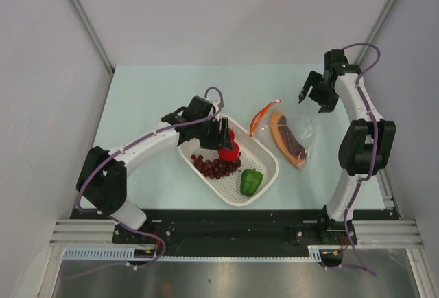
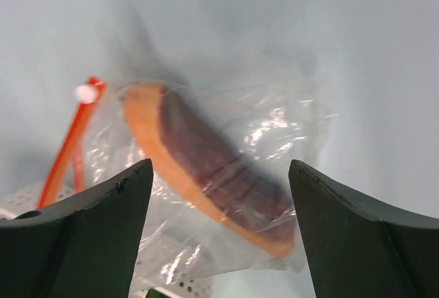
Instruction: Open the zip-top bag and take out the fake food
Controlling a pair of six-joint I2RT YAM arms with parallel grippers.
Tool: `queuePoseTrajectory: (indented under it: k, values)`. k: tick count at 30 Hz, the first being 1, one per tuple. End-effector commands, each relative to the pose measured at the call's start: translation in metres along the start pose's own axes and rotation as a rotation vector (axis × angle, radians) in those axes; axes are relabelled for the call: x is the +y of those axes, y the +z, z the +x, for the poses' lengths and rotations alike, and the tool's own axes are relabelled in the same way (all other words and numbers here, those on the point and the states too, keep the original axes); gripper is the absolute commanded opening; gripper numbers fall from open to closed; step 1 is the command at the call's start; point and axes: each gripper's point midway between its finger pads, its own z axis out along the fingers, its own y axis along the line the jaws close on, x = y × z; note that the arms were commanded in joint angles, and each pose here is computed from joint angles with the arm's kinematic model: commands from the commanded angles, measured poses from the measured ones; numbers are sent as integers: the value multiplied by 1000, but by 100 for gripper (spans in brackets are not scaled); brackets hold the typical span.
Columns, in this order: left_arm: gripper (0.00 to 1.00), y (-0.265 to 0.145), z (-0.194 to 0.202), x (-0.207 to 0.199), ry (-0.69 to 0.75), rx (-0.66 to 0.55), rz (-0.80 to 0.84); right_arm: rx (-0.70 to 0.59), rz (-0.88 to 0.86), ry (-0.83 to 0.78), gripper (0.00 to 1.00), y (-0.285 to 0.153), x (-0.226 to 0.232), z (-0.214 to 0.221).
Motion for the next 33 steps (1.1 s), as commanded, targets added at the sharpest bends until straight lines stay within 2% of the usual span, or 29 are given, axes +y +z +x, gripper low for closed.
queuePoseTrajectory:
  k: [1,3,4,7,10,12,13,20,23,24,27,28,30,31,33]
  values:
    - [14,-1,13,-22,11,2,65,-100,-66,-122,85,-52,60,-1]
    - [31,-2,15,-19,4,4,52,-90,-116,-189,86,-57,97,16]
    - [45,-3,13,-18,7,-3,43,-87,-128,-216,86,-58,109,23]
    - [59,-9,11,-21,40,-15,55,-68,-134,-307,87,-55,139,45]
    - [68,-12,9,-23,64,-30,65,-38,-85,-378,87,-42,146,61]
    - [71,-12,6,-22,64,-36,63,-27,-37,-414,87,-34,144,66]
    - [80,-13,4,-23,67,-39,64,-35,-15,-428,87,-31,143,66]
    - [81,-14,-23,-25,78,-70,66,-10,99,-505,86,-14,139,72]
    - [81,-17,-37,-24,78,-98,63,11,121,-519,82,-10,135,77]
    - [79,-18,-42,-22,70,-108,63,14,122,-521,79,-10,135,78]
    - [75,-20,-58,-28,55,-134,107,-1,117,-529,63,-15,134,76]
    - [75,-21,-59,-34,43,-126,140,-14,112,-531,50,-19,135,74]
    - [73,-17,-71,-41,25,-133,183,-23,105,-543,37,-21,136,72]
    - [72,-14,-74,-45,1,-130,205,-23,102,-543,26,-21,136,72]
    - [70,-8,-83,-55,-29,-125,269,-15,97,-543,13,-23,136,73]
